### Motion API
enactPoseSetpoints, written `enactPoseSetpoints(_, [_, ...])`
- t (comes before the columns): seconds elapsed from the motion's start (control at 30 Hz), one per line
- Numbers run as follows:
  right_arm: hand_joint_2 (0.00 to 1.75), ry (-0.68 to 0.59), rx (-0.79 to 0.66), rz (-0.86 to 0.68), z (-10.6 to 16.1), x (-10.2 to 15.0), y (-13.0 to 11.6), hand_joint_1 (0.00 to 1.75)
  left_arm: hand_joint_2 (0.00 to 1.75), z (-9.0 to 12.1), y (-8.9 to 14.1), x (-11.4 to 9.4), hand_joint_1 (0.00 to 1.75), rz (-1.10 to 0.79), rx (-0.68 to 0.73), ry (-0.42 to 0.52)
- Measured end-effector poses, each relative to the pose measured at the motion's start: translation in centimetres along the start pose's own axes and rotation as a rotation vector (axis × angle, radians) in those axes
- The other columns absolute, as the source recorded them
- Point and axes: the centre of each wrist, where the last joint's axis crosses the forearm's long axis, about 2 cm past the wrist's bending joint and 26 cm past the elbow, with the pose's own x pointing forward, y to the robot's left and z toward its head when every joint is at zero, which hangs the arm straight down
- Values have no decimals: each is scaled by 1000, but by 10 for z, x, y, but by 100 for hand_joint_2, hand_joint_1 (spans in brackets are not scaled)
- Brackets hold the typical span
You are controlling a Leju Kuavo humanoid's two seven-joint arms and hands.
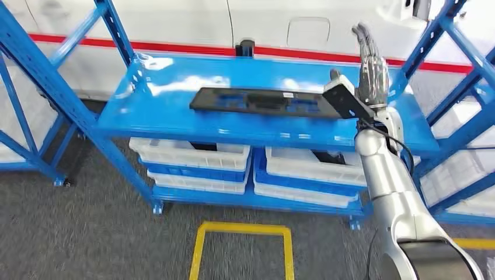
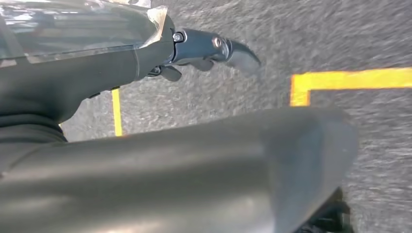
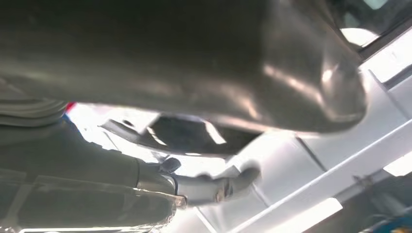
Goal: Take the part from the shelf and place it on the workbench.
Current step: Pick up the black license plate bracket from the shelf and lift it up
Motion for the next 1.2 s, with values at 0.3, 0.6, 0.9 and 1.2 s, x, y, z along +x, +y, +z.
enactPoseSetpoints(0.3, [0, 18, 14, 11, 9, -7, 2, 0, 0, 0, -1, 3, 0, -4, -5, -4])
enactPoseSetpoints(0.6, [0, 25, 2, 31, 14, -15, -4, 0, 0, 0, -4, 8, 0, -8, -24, -16])
enactPoseSetpoints(0.9, [0, 21, 11, 36, 17, -14, -2, 0, 0, -1, -3, 8, 0, -2, -24, -28])
enactPoseSetpoints(1.2, [0, -24, 25, 108, 8, 2, -10, 0, 0, -1, -4, 8, 0, 8, -32, -40])
